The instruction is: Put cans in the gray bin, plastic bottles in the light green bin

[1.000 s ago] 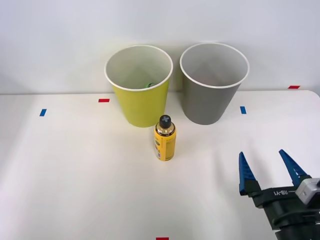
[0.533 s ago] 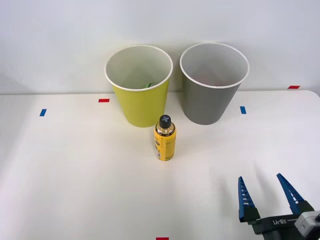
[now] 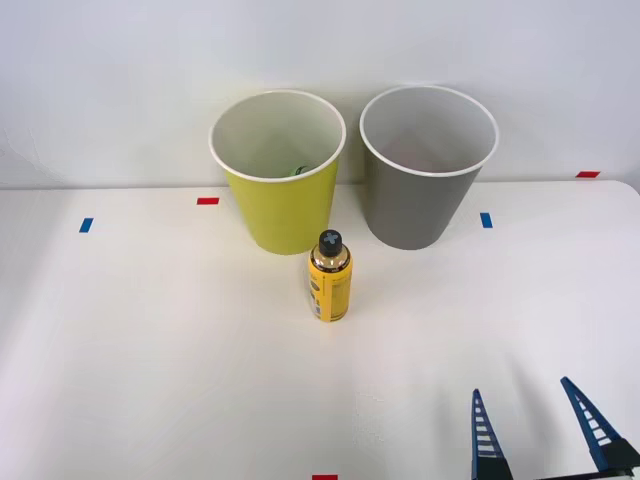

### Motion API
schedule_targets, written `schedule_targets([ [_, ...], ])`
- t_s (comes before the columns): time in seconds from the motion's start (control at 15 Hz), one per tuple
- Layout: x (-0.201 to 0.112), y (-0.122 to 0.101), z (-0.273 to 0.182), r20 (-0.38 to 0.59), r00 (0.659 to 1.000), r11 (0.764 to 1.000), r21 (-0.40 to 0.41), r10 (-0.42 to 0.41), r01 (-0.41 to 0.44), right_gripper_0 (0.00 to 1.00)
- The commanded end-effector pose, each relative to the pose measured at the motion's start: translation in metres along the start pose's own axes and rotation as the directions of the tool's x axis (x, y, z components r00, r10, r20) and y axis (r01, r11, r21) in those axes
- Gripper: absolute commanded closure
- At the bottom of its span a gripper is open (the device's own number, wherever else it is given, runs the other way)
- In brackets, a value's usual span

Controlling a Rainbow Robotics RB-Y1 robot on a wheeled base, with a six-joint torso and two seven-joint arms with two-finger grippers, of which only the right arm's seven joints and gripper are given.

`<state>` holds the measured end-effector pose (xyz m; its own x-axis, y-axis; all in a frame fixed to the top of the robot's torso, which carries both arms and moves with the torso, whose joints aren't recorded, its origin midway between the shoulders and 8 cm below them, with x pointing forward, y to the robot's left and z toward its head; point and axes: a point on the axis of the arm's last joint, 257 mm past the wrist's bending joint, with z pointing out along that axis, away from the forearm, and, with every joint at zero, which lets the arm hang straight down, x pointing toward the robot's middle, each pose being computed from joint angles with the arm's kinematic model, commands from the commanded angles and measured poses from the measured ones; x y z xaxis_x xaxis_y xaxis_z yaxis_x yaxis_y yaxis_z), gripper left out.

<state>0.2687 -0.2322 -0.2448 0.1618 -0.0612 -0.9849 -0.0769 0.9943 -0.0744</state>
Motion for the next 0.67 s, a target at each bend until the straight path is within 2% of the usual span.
schedule_targets([
  [0.07,0.0,0.009,-0.018,-0.011,1.0,1.0,0.007,0.015,-0.015,0.0],
  [0.27,0.0,0.016,-0.028,-0.018,1.0,1.0,0.016,0.011,-0.011,0.0],
  [0.4,0.001,0.02,-0.032,-0.026,0.999,0.999,0.032,-0.025,0.026,0.0],
  [0.67,0.004,0.016,-0.037,-0.042,0.999,0.998,0.063,-0.016,0.019,0.0],
])
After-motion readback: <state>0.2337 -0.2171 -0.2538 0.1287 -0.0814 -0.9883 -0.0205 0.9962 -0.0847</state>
